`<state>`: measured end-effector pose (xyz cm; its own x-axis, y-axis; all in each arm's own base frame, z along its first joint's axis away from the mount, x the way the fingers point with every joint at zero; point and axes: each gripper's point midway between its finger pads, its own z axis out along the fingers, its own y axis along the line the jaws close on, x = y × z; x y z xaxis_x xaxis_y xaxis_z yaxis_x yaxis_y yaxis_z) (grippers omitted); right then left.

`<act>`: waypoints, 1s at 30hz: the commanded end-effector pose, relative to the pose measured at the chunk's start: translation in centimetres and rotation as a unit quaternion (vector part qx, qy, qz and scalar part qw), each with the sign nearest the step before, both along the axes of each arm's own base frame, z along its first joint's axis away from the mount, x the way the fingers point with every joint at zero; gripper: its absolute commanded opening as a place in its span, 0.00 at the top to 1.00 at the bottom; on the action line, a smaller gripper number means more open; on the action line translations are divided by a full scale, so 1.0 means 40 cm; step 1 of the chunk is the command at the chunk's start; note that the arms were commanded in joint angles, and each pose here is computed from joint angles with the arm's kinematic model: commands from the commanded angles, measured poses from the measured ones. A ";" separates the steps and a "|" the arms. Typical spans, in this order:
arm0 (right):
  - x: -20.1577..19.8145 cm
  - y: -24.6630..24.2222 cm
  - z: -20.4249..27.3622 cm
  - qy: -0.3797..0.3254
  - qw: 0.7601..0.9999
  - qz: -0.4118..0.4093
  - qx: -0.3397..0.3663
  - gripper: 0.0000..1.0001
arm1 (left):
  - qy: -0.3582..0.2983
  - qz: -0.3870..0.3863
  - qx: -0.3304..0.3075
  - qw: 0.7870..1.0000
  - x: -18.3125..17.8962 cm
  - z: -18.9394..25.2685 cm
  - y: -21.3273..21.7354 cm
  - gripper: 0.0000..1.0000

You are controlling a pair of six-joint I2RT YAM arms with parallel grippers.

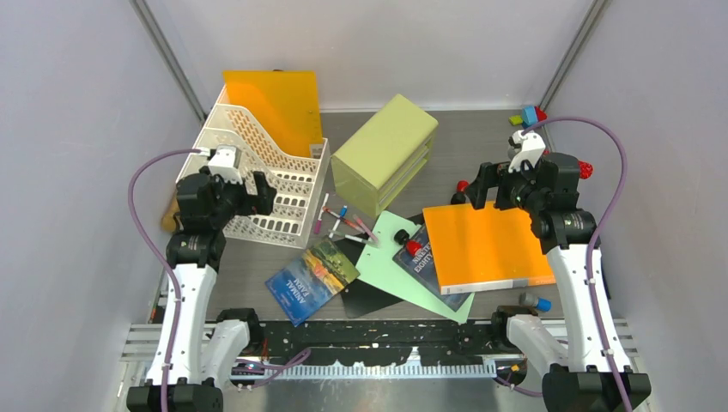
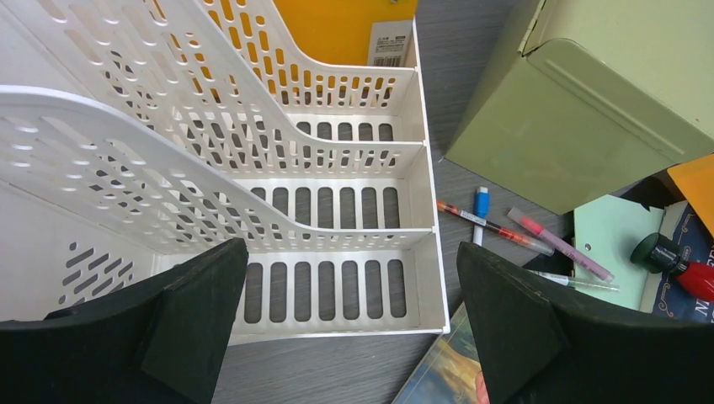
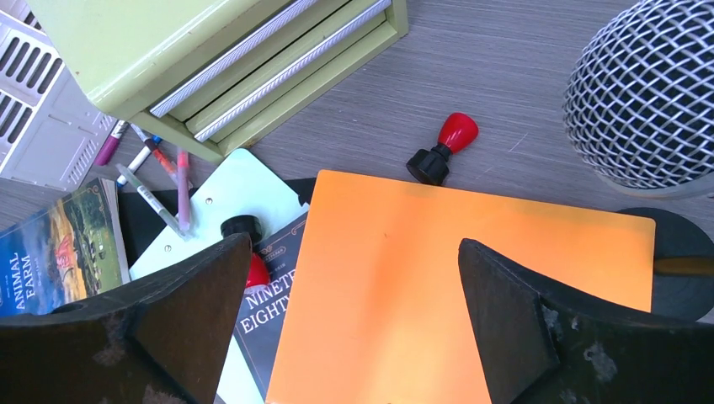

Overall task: Organize the desk
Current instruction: Move the storage box to the center of the board.

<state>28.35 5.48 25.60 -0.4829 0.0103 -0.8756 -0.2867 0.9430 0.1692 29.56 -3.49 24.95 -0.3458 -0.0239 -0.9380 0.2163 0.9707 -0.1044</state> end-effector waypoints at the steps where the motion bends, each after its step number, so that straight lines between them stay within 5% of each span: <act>1: 0.007 0.010 0.018 -0.016 1.000 0.014 -0.001 0.00 | -0.033 -0.011 0.002 0.999 0.007 0.046 -0.007 0.01; 15: 0.007 0.096 0.034 -0.013 0.993 0.105 -0.042 0.00 | 0.018 -0.134 0.110 0.985 -0.058 0.024 -0.101 0.01; 30: 0.046 0.187 -0.042 -0.004 0.991 0.123 -0.048 0.00 | 0.101 -0.142 0.277 0.945 0.109 -0.195 -0.181 0.03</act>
